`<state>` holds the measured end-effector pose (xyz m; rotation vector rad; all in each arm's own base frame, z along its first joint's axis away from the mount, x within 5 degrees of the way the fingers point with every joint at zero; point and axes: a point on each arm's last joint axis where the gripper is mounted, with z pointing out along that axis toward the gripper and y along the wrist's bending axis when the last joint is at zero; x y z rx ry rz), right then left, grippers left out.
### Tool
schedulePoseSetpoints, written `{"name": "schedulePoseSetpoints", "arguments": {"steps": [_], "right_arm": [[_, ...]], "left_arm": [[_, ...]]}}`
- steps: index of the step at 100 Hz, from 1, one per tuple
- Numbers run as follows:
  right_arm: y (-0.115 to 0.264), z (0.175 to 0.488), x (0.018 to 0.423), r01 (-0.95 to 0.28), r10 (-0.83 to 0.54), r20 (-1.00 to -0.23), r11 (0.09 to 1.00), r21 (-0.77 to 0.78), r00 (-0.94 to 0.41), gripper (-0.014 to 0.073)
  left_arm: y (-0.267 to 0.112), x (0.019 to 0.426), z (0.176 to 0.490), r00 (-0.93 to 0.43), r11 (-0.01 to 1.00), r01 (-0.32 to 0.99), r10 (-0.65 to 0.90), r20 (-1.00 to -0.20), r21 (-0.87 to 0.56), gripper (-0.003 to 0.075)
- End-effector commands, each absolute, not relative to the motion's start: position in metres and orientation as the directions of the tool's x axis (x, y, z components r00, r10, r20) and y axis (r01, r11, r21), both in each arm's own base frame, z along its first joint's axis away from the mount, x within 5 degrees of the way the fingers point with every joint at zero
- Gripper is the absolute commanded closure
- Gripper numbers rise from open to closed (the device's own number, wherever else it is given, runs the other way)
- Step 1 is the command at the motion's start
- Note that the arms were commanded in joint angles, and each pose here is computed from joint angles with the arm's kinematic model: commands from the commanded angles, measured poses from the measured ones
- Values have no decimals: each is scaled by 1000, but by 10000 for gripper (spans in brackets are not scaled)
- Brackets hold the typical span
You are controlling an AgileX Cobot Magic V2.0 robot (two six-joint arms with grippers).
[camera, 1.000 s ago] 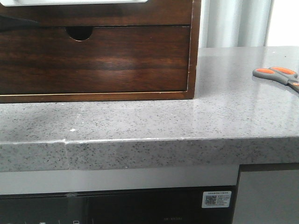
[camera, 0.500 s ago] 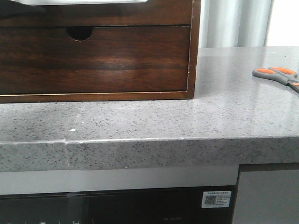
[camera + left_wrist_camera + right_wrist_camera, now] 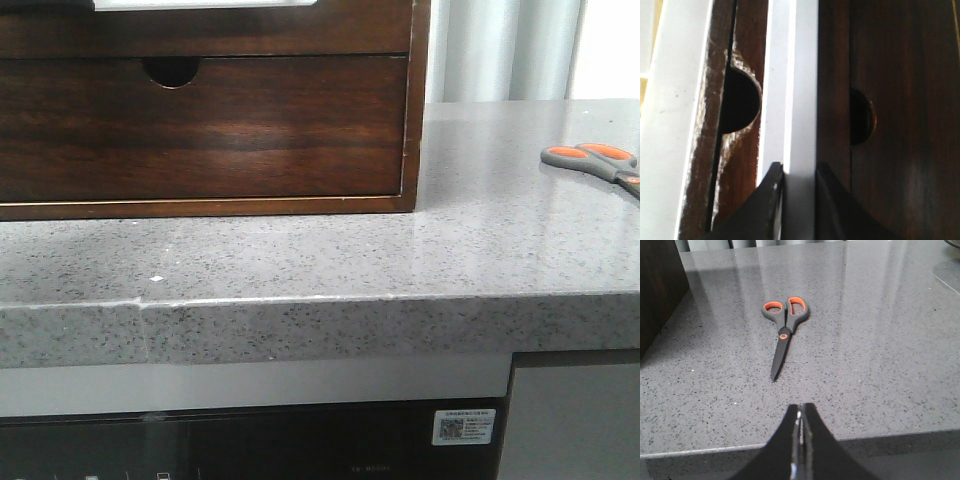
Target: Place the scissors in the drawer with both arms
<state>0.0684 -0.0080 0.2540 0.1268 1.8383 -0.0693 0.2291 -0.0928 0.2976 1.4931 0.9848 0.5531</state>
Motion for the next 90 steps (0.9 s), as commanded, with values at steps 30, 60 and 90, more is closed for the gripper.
{"name": "schedulePoseSetpoints", "arguments": {"steps": [30,60,90], "right_arm": [[-9,269,72,128,39,-983,992,16,-180,701],[-9,269,72,128,39,-983,992,16,-180,701],[-9,269,72,128,39,-983,992,16,-180,701]], "left_arm": [[-107,196,312,606,89,220,768,-207,972,716],[-107,166,307,619,104,238,750,-233,966,716],[-105,137,311,638,136,228,727,-254,964,716]]}}
